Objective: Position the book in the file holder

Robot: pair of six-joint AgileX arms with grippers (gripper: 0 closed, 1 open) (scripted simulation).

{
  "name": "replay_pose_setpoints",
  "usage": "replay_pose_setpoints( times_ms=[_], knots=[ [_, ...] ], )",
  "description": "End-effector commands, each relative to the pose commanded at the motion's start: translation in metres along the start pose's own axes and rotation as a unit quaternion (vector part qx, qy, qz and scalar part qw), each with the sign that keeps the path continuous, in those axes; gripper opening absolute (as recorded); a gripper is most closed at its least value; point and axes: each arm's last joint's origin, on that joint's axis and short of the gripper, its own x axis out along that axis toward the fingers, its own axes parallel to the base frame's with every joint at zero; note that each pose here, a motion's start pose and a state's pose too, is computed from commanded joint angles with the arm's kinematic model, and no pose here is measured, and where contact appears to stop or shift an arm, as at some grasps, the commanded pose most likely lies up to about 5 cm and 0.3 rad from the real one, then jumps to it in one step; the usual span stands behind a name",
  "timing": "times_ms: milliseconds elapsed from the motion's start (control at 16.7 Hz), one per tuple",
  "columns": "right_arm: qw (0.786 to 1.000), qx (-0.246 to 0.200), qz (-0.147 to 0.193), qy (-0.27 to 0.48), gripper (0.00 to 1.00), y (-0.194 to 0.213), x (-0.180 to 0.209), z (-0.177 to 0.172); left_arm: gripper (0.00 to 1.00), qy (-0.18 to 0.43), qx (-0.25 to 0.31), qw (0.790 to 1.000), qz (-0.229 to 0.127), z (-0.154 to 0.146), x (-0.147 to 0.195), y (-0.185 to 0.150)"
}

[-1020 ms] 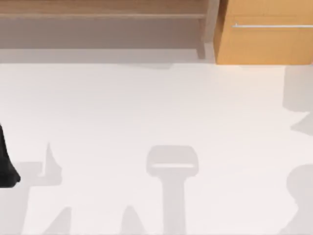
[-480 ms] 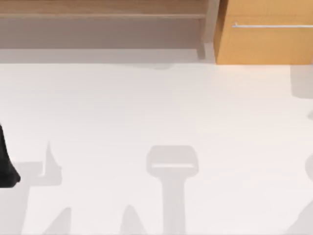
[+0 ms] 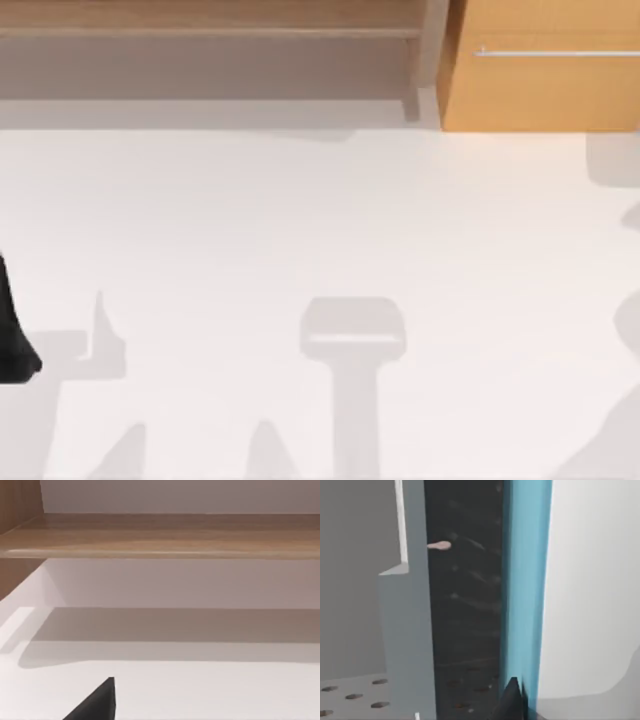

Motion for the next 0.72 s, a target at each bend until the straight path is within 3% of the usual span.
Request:
replay_pose_setpoints(
  times_ms=[420,720],
  knots=[
    [1.000,0.003,-0.004,-0.002,0.00,-0.0024,0.0136,0.0010,1.00,0.000,0.000,1.000,0.000,0.0000,0.0000,0.0000],
    [1.000,0.003,-0.004,-0.002,0.38,-0.0024,0.0136,0.0010,1.00,0.000,0.000,1.000,0.000,0.0000,0.0000,0.0000]
  ],
)
